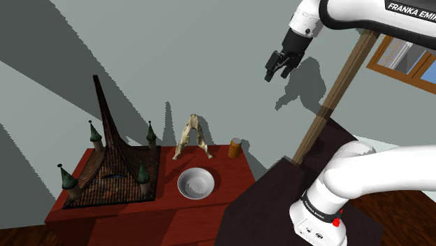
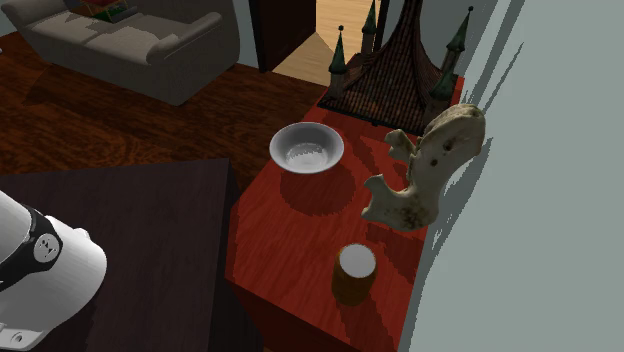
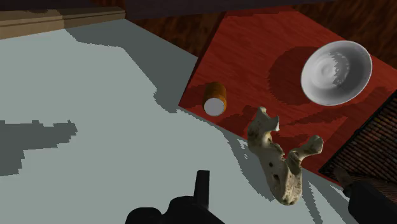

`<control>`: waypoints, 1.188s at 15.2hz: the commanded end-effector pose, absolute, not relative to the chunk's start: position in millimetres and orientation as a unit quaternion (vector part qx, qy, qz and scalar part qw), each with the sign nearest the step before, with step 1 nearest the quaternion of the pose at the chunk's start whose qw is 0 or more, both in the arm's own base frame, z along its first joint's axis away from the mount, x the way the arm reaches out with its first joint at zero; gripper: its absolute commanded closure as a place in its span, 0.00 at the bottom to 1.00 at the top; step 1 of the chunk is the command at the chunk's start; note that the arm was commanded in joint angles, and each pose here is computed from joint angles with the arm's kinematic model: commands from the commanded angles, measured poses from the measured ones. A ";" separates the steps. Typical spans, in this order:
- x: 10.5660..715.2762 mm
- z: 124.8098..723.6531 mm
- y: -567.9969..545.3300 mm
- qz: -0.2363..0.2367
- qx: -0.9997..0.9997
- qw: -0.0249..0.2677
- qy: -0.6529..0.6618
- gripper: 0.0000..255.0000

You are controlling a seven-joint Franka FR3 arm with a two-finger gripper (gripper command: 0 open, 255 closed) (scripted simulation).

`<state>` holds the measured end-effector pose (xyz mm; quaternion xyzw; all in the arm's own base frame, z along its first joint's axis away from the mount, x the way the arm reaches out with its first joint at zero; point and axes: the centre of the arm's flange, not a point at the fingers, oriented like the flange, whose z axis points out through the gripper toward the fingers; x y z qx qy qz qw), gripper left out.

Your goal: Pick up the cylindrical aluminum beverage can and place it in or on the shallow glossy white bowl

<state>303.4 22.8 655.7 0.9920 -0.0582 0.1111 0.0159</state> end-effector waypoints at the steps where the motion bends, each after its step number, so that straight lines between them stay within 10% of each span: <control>1: 303.4 655.7 22.8 0.111 0.992 0.016 -0.058 0.00; 18: 401.0 451.8 -11.5 0.056 0.993 0.008 -0.101 0.00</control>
